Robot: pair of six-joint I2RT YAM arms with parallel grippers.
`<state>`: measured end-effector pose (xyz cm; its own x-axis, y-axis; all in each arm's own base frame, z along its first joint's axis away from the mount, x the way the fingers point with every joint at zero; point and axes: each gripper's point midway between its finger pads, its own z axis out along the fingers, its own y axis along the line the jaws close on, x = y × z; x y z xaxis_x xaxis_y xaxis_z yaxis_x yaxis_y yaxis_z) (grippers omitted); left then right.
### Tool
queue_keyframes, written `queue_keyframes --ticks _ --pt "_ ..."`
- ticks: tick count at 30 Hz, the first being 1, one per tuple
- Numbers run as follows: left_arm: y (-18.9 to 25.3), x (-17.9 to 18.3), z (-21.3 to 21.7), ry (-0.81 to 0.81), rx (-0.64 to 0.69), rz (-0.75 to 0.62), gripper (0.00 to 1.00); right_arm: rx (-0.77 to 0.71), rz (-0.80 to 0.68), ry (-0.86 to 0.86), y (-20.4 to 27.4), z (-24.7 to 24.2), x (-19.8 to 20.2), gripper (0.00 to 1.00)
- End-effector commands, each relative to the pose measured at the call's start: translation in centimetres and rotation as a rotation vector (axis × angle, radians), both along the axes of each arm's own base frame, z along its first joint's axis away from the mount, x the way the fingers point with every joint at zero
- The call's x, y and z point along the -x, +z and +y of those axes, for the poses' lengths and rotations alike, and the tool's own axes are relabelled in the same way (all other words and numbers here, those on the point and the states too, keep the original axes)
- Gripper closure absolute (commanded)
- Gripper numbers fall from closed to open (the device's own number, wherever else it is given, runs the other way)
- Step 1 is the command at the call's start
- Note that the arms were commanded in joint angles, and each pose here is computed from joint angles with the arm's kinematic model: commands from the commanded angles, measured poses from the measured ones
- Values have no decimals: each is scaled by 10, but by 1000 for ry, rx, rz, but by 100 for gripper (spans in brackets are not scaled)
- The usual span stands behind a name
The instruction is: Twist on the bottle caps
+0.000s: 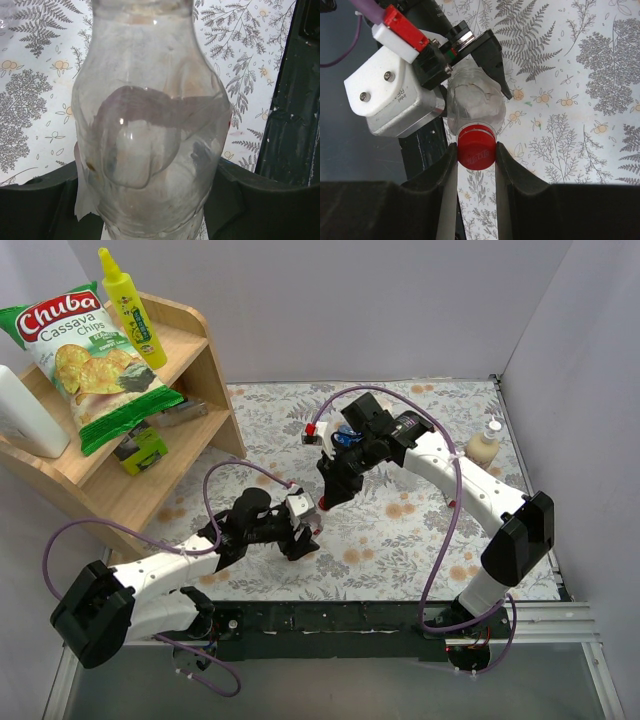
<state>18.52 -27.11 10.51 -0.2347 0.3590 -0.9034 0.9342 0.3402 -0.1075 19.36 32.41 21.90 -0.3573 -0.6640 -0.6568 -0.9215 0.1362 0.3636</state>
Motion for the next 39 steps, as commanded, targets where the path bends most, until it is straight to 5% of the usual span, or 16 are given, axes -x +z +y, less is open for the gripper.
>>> queue_keyframes --ticks 1,6,12,15,16,17,24,32,39 --pt "104 -21 -21 -49 243 -406 100 -14 169 60 -6 14 30 99" --pt "107 -20 -15 -37 256 -462 100 -9 174 45 -8 13 28 98" --pt "85 -17 -17 -58 202 -390 100 -7 131 32 -3 16 20 80" --pt "67 -12 -16 -78 168 -339 100 -35 89 58 5 19 16 58" --pt "63 -11 -16 -81 159 -325 100 -72 60 79 19 22 16 18" --pt "58 -10 -16 -86 151 -308 100 -87 40 88 26 23 14 11" --pt "44 5 -13 -109 150 -217 100 -165 -131 142 71 5 7 9" --pt "62 41 -16 -330 234 -240 100 -375 -447 348 91 -21 30 8" --pt "70 38 -21 -367 225 -246 100 -454 -368 429 87 -16 49 15"
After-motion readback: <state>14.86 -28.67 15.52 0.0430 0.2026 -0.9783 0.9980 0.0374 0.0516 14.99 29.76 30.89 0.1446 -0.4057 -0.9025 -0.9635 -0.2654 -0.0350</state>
